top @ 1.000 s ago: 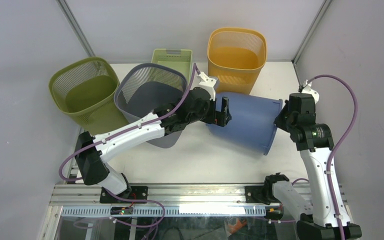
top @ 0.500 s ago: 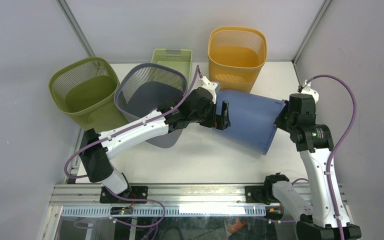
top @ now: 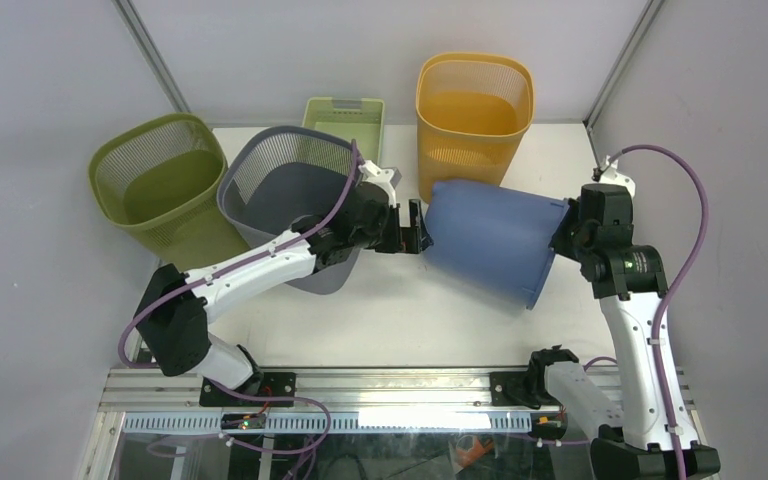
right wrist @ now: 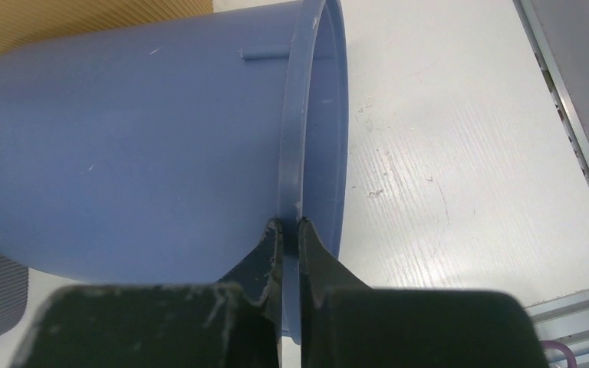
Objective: Turn the large container upside down
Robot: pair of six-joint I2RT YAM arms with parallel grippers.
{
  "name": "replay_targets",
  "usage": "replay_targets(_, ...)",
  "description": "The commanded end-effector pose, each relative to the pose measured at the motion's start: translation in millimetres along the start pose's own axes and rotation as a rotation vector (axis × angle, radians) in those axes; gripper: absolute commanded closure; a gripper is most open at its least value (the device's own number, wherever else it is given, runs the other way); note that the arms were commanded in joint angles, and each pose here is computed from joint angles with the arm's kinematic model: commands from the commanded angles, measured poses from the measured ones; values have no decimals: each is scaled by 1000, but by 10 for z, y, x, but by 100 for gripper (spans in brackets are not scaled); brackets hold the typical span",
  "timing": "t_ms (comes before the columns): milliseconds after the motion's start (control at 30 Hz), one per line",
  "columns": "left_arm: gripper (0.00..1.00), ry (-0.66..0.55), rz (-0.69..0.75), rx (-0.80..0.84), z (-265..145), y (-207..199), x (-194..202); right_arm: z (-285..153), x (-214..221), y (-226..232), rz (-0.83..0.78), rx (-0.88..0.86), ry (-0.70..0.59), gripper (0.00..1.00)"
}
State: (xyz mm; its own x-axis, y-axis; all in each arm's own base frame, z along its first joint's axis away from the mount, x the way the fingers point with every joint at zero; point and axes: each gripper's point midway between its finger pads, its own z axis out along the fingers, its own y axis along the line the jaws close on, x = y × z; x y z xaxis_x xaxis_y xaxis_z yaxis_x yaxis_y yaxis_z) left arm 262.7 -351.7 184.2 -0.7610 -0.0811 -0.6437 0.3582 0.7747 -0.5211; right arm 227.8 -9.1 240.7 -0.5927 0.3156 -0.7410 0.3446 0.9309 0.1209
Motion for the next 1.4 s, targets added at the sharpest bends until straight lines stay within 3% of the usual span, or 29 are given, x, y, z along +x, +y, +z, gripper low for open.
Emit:
replay_targets(0, 1, -111, -3, 198, -124, -370, -431, 25, 172, -12, -60, -9, 95, 100)
replay_targets(367, 1, -4, 50, 281, 118, -503, -270, 44, 196, -26, -68, -1, 123, 100)
replay_targets(533, 1, 19, 66, 349, 123, -661, -293, -45, 124, -20, -52, -3, 109, 69)
replay_targets(633, 1, 54, 67, 397, 140, -763, -249, -120, 42, -49, -48, 13, 91, 59)
replay_targets(933, 1, 113, 109, 486, 117, -1175, 27, -171, -27, -295, -62, 146, 57, 64)
replay_targets(1067, 1, 85, 114, 486, 24, -1230, -61, -218, -71, -332, -61, 159, 30, 61)
replay_targets(1167, 1, 19, 131, 448, -73, -1271, -297, -283, -153, -397, -47, 193, -10, 53)
replay_targets(1233, 1, -31, 135, 383, -107, -1247, -486, -349, -243, -399, -32, 190, -52, 39)
replay_targets(1367, 1, -119, 154, 314, -188, -1222, -790, -458, -431, -307, -8, 139, -113, 30)
